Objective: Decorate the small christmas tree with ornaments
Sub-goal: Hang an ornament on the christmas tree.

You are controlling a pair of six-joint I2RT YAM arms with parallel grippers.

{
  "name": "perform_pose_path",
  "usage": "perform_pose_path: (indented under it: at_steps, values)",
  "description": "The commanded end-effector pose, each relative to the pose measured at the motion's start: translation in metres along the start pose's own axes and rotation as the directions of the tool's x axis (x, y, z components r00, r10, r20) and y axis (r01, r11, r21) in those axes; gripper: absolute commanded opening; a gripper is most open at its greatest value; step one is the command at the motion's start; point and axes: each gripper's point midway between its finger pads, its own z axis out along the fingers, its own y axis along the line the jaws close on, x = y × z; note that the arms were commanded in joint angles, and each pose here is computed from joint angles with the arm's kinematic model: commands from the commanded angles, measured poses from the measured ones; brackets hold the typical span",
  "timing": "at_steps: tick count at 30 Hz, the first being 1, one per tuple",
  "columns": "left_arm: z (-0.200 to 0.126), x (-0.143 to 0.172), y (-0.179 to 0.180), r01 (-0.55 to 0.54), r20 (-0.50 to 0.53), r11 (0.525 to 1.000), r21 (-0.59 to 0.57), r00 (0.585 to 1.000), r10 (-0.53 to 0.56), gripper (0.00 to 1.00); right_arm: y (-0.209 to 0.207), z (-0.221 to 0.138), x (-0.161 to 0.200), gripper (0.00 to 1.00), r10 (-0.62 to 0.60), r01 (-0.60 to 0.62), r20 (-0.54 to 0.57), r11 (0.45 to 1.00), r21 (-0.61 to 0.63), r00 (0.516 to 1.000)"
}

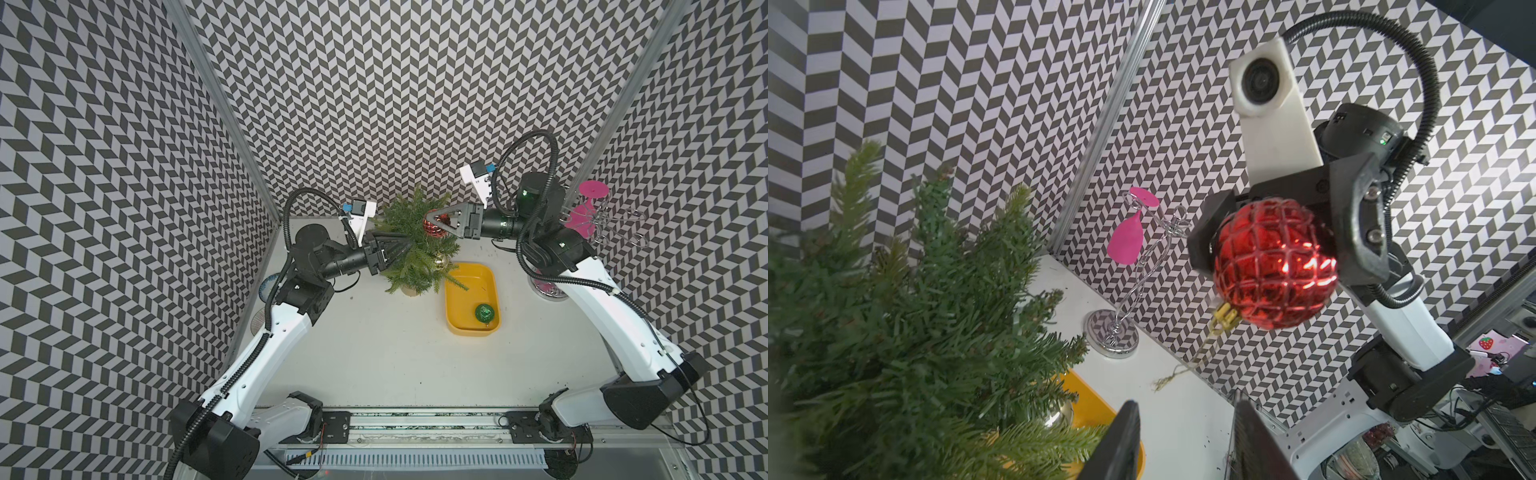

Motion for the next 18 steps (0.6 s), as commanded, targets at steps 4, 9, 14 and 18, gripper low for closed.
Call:
perform_pose_path:
  at_steps: [4,9,14,18]
  values:
    - [0.011,-0.011,-0.017,-0.078,0.002,0.994,0.08,0.997,0.078,0.4,0.015,0.005,-0.006,0.59,-0.042,0.042,0.008,0.996,-0.077,0.999]
    - [0.019,-0.008,-0.016,-0.078,-0.009,0.993,0.094,0.997,0.079,0.37,0.014,0.007,-0.006,0.59,-0.039,0.039,0.002,0.995,-0.089,0.999]
    - [0.021,-0.008,-0.013,-0.081,-0.009,0.992,0.092,0.997,0.082,0.32,0.014,0.01,-0.006,0.59,-0.039,0.038,-0.002,0.994,-0.102,0.999]
    - [0.023,-0.008,-0.011,-0.078,-0.014,0.993,0.093,0.997,0.08,0.19,0.013,0.011,-0.007,0.59,-0.039,0.039,-0.002,0.994,-0.103,0.999]
